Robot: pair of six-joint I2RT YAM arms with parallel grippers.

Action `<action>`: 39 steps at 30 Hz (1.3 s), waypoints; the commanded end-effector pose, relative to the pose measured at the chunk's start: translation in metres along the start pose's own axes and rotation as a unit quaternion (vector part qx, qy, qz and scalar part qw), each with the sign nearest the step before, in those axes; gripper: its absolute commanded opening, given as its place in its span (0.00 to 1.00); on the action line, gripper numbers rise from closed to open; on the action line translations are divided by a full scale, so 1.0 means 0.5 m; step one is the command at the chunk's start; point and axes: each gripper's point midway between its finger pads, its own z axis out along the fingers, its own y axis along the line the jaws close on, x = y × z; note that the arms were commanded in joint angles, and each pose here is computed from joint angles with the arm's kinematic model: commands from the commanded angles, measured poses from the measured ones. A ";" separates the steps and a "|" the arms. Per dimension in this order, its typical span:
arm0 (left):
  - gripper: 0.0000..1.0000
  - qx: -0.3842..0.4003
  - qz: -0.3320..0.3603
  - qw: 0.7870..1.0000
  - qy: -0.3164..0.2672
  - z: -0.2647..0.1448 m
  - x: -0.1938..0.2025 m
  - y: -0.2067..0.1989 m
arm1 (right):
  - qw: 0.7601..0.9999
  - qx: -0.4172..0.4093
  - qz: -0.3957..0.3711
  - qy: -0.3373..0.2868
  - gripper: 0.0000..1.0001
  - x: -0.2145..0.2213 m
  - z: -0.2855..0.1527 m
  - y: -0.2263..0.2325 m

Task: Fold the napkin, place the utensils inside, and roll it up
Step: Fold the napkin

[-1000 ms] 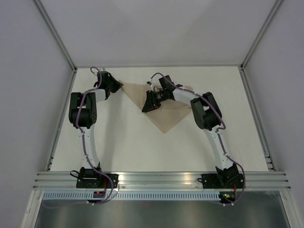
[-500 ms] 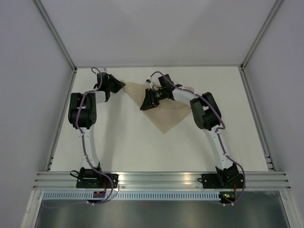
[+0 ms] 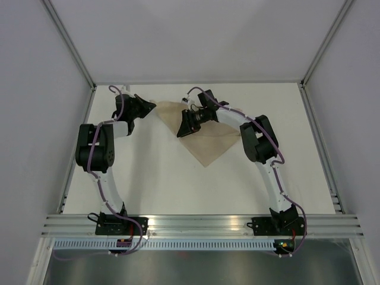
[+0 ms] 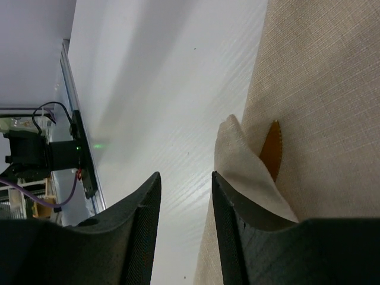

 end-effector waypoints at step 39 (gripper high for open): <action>0.02 0.257 0.321 0.903 0.125 -0.161 0.360 -0.303 | 0.936 0.287 -0.188 -0.074 0.47 0.081 -0.477 0.093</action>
